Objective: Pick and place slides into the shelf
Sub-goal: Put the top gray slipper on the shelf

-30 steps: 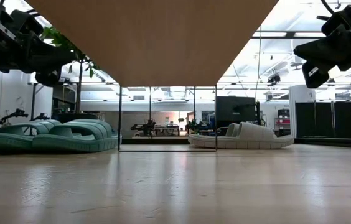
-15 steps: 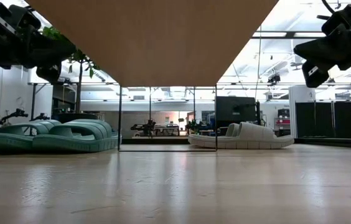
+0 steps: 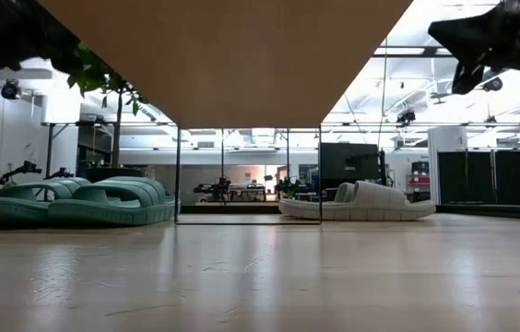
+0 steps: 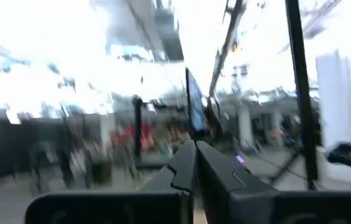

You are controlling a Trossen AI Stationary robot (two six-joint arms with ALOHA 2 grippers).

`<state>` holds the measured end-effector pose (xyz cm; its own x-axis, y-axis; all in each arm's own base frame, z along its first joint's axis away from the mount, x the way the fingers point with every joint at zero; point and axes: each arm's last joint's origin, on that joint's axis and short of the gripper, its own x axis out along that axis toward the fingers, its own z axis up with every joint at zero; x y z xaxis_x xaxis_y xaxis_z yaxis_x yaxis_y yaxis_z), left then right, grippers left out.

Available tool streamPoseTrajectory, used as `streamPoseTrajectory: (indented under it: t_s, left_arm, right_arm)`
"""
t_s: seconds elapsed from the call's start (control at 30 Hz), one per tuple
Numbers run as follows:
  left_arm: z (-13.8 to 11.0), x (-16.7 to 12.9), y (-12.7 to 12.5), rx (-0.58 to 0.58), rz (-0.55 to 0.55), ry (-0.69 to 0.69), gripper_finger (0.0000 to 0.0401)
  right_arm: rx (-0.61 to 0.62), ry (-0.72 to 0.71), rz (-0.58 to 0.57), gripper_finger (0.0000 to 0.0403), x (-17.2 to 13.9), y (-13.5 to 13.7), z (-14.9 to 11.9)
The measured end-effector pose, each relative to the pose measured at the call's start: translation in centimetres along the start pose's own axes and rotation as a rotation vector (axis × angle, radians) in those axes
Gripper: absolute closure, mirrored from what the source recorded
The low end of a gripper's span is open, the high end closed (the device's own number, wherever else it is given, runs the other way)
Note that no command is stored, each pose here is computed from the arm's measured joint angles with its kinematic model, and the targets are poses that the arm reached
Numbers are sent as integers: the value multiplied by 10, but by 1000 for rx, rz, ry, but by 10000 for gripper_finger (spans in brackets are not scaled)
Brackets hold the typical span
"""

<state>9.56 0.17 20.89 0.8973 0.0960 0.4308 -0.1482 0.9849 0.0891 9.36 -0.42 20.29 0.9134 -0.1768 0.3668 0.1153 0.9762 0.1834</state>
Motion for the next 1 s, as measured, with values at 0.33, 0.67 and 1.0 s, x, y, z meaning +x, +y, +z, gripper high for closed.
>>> streamPoseTrajectory:
  t_s: [0.33, 0.67, 1.0]
  left_arm:
    - [10, 19, 0, 69, 16, 16, 388]
    - [21, 47, -3, 133, -65, 68, 273]
    - [25, 68, -5, 154, -74, 108, 228]
  right_arm:
    - [-86, -112, 21, 392, 0, 2, 15]
    - [-187, 77, 5, 305, 37, 14, 52]
    - [-320, 523, -226, 143, 124, 25, 56]
